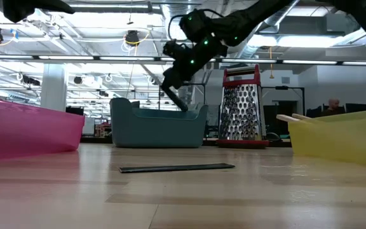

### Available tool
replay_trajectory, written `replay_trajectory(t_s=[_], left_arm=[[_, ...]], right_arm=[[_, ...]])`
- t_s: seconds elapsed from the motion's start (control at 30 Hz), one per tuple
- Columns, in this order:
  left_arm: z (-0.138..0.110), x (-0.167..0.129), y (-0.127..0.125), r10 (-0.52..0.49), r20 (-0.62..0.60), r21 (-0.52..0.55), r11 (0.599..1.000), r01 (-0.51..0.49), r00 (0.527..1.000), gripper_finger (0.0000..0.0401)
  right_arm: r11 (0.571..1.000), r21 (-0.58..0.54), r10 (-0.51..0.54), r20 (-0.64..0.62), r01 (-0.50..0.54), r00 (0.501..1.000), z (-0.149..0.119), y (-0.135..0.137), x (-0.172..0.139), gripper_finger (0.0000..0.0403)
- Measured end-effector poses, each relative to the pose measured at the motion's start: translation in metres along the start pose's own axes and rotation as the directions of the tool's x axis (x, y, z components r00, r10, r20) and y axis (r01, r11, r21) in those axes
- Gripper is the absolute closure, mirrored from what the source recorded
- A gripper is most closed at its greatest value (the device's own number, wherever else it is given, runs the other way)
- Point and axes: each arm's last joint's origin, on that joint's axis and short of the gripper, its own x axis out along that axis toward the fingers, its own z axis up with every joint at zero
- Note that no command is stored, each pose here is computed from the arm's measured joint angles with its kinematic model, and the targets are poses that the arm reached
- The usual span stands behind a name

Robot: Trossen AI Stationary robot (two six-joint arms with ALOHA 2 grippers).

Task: Pick & Place Kitchen Items
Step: Put the black table knife into the blue bin

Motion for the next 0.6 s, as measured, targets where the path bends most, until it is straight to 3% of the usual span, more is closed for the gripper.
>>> replay_trajectory(t_s=[0.6], left_arm=[[0.001, 0.000, 0.000, 0.004, 0.020, -0.002, 1.000, -0.004, 1.000, 0.0174]], right_arm=[[0.991, 0.021, 0.130, -0.185, -0.129, 0.974, -0.027, 0.027, 0.009, 0.0331]])
